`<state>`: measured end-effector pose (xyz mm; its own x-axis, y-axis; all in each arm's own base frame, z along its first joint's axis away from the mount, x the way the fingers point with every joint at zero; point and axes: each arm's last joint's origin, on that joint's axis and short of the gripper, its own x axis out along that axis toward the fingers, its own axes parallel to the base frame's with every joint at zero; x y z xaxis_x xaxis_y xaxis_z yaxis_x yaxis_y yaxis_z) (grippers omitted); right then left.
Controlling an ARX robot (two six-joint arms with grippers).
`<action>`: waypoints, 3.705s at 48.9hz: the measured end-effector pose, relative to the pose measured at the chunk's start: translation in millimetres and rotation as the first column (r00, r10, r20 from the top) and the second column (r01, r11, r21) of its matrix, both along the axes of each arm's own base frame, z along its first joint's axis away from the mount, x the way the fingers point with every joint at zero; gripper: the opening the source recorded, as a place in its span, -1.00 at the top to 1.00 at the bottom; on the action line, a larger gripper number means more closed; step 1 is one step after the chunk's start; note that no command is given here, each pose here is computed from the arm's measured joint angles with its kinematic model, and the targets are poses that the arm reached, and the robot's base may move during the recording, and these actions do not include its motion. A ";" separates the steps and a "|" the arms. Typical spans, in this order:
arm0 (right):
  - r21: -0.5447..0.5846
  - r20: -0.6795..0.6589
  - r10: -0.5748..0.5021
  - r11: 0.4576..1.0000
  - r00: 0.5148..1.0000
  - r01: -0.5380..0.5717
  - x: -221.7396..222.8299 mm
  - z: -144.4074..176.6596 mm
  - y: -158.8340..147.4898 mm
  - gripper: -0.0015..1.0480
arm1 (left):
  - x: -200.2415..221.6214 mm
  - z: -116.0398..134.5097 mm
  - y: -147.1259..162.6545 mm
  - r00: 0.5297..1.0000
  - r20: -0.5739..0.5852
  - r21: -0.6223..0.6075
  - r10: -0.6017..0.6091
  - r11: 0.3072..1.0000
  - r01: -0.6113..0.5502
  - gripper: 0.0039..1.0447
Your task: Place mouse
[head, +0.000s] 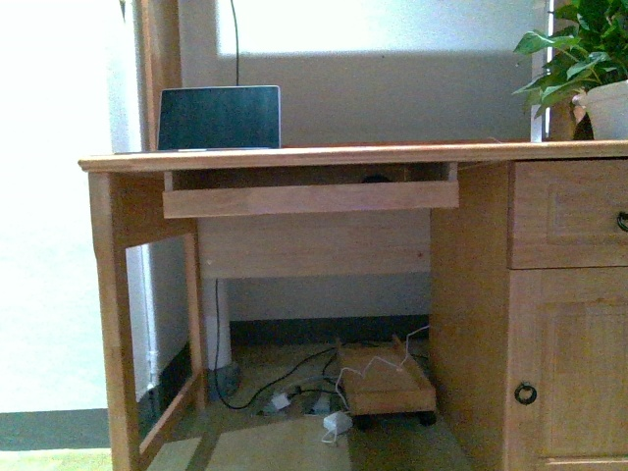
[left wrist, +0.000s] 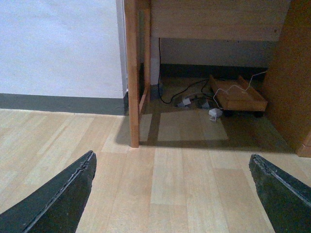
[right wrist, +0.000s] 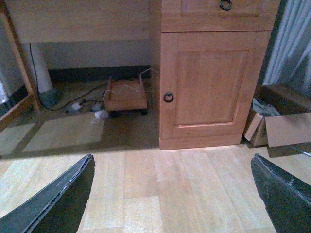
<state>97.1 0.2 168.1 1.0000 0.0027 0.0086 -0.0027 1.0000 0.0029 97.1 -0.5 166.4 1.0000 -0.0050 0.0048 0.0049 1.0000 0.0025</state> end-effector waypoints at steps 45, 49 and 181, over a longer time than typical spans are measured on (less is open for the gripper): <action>0.000 0.000 0.000 1.000 1.000 0.000 0.0 0.0 0.0 -0.86 | 0.0 0.0 0.0 1.000 0.000 0.000 0.000 1.000 0.000 -0.86; 0.000 0.000 0.000 1.000 1.000 0.000 0.0 0.0 0.0 -0.86 | 0.0 0.0 0.0 1.000 0.000 0.000 0.000 1.000 0.000 -0.86; 0.000 0.000 0.000 1.000 1.000 0.000 0.0 0.0 0.0 -0.86 | 0.0 0.0 0.0 1.000 0.000 0.000 0.000 1.000 0.000 -0.86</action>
